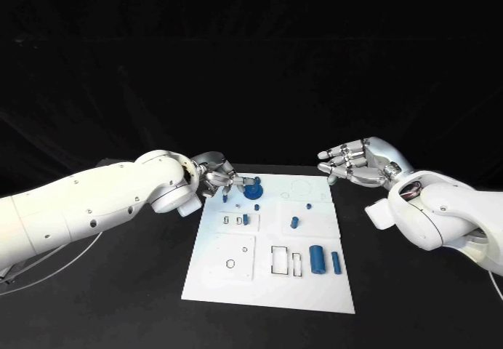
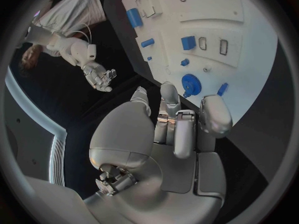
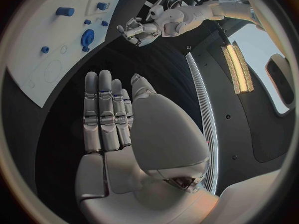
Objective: Assemble the parts on the task board
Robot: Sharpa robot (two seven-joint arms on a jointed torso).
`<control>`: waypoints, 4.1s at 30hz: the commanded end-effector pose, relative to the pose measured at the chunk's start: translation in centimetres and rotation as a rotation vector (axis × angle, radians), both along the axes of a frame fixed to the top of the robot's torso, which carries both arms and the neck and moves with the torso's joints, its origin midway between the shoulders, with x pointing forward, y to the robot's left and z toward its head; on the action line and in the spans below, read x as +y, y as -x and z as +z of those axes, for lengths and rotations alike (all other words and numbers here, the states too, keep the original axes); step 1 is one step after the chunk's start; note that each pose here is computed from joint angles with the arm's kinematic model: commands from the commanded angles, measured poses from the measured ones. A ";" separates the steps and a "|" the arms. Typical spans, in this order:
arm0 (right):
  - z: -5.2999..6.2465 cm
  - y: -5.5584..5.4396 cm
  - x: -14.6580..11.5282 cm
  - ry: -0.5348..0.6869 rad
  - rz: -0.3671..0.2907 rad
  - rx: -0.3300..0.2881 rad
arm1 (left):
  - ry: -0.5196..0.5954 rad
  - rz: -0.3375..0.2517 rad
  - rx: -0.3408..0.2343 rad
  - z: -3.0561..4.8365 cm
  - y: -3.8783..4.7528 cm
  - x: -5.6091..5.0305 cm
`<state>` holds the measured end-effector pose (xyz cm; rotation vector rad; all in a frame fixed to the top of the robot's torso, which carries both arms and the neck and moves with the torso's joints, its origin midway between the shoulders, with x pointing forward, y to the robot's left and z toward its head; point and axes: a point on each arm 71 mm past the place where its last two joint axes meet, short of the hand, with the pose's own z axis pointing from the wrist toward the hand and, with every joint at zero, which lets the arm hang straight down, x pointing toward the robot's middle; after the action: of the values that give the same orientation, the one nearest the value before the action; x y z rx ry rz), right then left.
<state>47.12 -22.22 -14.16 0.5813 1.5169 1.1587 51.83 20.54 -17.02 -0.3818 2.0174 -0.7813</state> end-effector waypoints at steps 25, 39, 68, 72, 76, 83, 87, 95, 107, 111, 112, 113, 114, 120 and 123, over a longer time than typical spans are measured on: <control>-0.4 -0.3 -1.7 -0.029 -0.086 0.064 | -0.606 -0.106 0.159 -1.72 -1.26 -4.7; -0.6 -0.4 -1.8 -0.008 -0.092 0.075 | -0.586 -0.119 0.212 -2.18 -1.34 -5.2; -0.9 -1.3 -2.6 0.038 -0.104 0.059 | -0.557 -0.141 0.237 -2.81 -1.00 -6.3; -0.9 -1.3 -2.7 0.043 -0.103 0.059 | -0.560 -0.136 0.235 -2.83 -1.06 -6.2; -0.9 -1.4 -2.8 0.047 -0.105 0.057 | -0.563 -0.136 0.235 -2.84 -1.07 -6.2; -0.9 -1.5 -3.0 0.051 -0.108 0.055 | -0.565 -0.141 0.236 -2.83 -0.99 -6.3; -0.9 -1.6 -2.9 0.052 -0.107 0.055 | -0.562 -0.142 0.238 -2.84 -0.96 -6.3; -1.0 -1.7 -2.9 0.054 -0.107 0.055 | -0.561 -0.148 0.248 -2.88 -0.89 -6.3; -1.0 -1.8 -2.8 0.055 -0.105 0.056 | -0.564 -0.152 0.254 -2.93 -0.85 -6.3; -1.1 -1.8 -2.8 0.056 -0.106 0.055 | -0.561 -0.147 0.251 -2.91 -0.89 -6.3; -1.1 -1.8 -2.8 0.056 -0.106 0.055 | -0.560 -0.146 0.251 -2.91 -0.90 -6.3; -1.1 -1.8 -2.8 0.056 -0.106 0.055 | -0.559 -0.144 0.250 -2.90 -0.91 -6.2; -1.1 -1.8 -2.8 0.056 -0.106 0.055 | -0.558 -0.143 0.249 -2.90 -0.92 -6.2; -1.1 -1.8 -2.9 0.056 -0.107 0.055 | -0.554 -0.138 0.245 -2.88 -0.94 -6.2; -1.1 -1.8 -2.9 0.056 -0.107 0.056 | -0.553 -0.138 0.245 -2.88 -0.92 -6.2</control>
<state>48.96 -25.25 -15.25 0.6738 1.5316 1.0144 52.84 14.47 -19.91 -0.0147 2.3986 -0.2283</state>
